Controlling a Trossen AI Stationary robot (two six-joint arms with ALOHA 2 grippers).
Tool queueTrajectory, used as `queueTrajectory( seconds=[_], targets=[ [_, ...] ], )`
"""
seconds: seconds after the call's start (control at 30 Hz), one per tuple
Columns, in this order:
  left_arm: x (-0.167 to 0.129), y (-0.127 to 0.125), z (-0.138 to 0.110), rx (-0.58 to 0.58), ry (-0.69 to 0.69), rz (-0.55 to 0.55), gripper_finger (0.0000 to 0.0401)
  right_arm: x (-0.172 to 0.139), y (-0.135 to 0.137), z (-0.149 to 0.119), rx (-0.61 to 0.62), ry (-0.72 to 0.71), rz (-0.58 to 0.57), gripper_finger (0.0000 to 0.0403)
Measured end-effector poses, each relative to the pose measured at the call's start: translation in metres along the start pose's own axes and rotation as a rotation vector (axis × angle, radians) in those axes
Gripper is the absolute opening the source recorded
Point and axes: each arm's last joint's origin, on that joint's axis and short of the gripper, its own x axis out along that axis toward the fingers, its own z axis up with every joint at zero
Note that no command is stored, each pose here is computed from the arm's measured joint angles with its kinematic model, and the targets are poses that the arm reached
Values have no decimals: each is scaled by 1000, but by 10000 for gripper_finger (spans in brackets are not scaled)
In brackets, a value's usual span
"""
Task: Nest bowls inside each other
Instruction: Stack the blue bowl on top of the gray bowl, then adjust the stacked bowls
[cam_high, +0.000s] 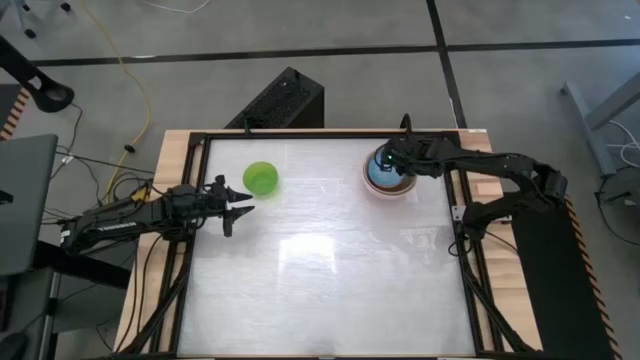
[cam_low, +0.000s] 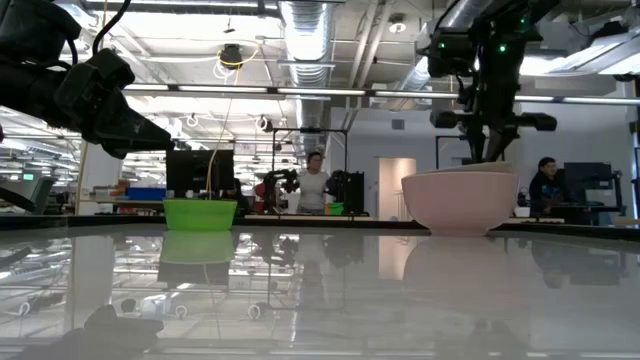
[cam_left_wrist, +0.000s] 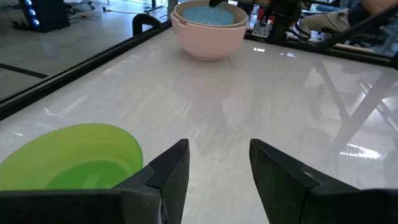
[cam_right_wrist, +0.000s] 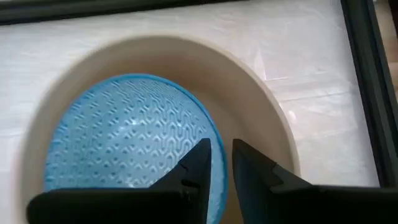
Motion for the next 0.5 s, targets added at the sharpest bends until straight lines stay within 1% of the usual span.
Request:
queueTrajectory(
  seconds=[0.1,0.23,0.37,0.5],
  targets=[
    [0,0,0,0,0,0,158,-10,3,6,-9,-3,4,86],
    [0,0,0,0,0,0,158,-21,9,14,-15,-20,40,87],
    [0,0,0,0,0,0,158,-27,15,14,-29,-43,82,82],
    [0,0,0,0,0,0,158,-27,13,12,-34,-46,50,70]
  ],
)
